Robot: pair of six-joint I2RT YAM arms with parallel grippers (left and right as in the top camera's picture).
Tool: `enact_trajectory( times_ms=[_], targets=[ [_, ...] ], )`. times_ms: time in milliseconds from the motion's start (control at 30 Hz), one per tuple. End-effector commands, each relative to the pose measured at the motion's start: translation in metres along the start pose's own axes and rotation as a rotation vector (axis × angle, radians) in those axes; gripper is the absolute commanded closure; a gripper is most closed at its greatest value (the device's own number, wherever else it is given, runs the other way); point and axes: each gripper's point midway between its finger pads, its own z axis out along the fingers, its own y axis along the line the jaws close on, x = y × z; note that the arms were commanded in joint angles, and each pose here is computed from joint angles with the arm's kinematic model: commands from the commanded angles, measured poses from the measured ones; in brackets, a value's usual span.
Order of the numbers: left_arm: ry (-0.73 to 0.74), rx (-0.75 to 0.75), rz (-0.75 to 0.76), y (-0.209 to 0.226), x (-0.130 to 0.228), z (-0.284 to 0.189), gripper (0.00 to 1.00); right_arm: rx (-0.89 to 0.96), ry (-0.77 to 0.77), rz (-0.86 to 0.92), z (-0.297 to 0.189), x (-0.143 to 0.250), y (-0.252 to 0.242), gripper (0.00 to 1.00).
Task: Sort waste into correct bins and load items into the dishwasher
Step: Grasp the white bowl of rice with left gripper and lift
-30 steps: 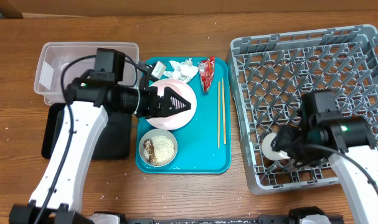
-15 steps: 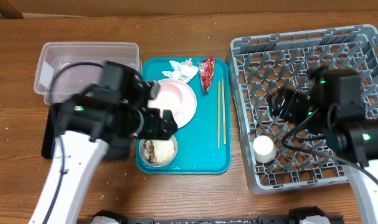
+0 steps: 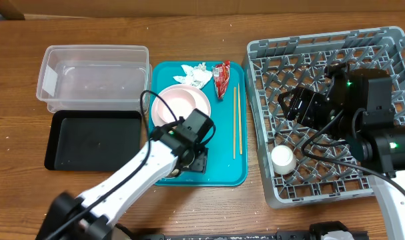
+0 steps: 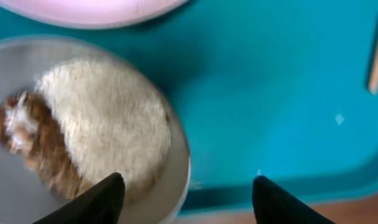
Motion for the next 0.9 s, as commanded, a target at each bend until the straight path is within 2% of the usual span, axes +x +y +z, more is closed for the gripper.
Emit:
enact_trajectory(
  times_ms=[0, 133, 233, 400, 567, 667, 867],
  targets=[
    [-0.013, -0.062, -0.025, 0.004, -0.008, 0.023, 0.40, -0.011, -0.001, -0.004, -0.002, -0.002, 0.002, 0.19],
    [0.016, -0.049, -0.018, -0.001, -0.008, 0.037, 0.66, -0.004, 0.011, 0.001, -0.002, 0.001, 0.001, 0.19],
    [0.028, -0.059, -0.012, 0.001, -0.006, 0.039, 0.95, -0.003, 0.012, 0.002, -0.002, 0.002, 0.001, 0.19],
    [0.067, 0.022, -0.016, -0.014, -0.002, 0.017, 0.96, -0.002, 0.013, 0.002, -0.002, 0.002, 0.000, 0.19],
    [0.074, 0.301, -0.001, -0.046, -0.008, -0.038, 0.96, 0.002, 0.022, 0.006, -0.002, 0.004, -0.001, 0.19],
    [0.034, 0.387, -0.074, -0.025, -0.018, -0.066, 0.96, 0.006, 0.030, 0.009, -0.002, 0.006, -0.002, 0.19],
    [-0.062, 0.603, -0.262, 0.057, -0.043, -0.104, 0.96, 0.011, 0.039, 0.013, -0.002, 0.009, -0.003, 0.19]
  ],
)
